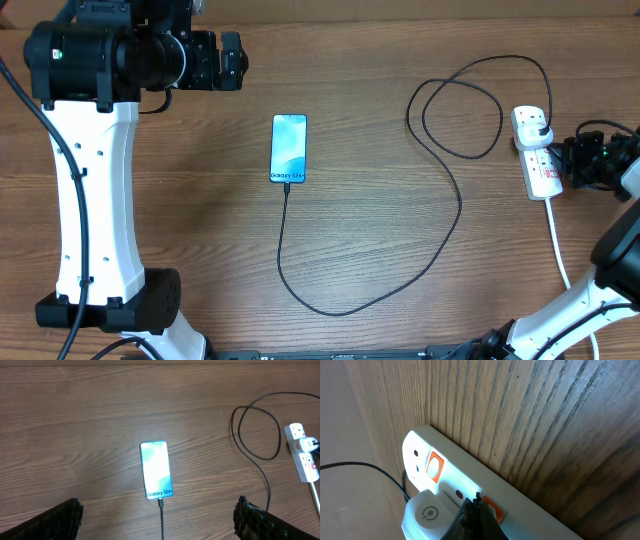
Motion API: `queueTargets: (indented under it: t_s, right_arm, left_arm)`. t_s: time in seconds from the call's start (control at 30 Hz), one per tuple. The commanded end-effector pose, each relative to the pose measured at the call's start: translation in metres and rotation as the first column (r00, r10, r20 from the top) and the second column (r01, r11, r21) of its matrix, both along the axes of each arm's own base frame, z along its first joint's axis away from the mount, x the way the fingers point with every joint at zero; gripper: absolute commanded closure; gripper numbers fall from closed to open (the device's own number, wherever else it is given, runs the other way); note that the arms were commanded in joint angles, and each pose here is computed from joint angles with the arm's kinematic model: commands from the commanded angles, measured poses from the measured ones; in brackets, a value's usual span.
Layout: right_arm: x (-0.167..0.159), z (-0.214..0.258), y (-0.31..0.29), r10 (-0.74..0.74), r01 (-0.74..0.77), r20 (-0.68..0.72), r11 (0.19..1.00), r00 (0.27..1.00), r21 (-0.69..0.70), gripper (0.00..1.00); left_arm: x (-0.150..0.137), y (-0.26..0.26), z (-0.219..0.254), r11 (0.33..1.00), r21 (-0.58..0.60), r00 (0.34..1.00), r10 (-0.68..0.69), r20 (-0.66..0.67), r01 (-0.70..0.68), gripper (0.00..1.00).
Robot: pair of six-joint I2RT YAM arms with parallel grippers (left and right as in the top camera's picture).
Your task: Plug charger to phone and switch on socket
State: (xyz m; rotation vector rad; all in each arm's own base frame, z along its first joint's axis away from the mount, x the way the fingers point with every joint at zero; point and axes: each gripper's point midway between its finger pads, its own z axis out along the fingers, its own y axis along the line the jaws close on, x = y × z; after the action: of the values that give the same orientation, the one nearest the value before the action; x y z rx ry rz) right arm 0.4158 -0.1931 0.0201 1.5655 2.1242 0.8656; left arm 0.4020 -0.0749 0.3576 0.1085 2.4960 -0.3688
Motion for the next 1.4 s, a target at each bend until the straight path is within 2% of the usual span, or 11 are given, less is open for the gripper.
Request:
queueTargets:
  t_s: [0.0,1.0,1.37]
  right_arm:
    - [-0.012,-0.029,0.048,0.081,-0.074,-0.081,0.994,0.993,0.081,0.96]
    - [-0.016,-0.032,0.072,0.128,-0.113,-0.114,0.986,0.985,0.125,0.96]
    - [-0.026,-0.015,0.004,-0.023,0.026,-0.033,0.994,0.999,0.107,0.96]
  left_arm:
    - [0.0,0.0,-0.001,1.0,0.004,1.0,0.003,-0.002,-0.003,0.0]
    - [0.0,0.0,-0.001,1.0,0.004,1.0,0.003,-0.002,-0.003,0.0]
    - [0.0,0.0,-0.001,1.0,0.004,1.0,0.003,-0.002,-0.003,0.0]
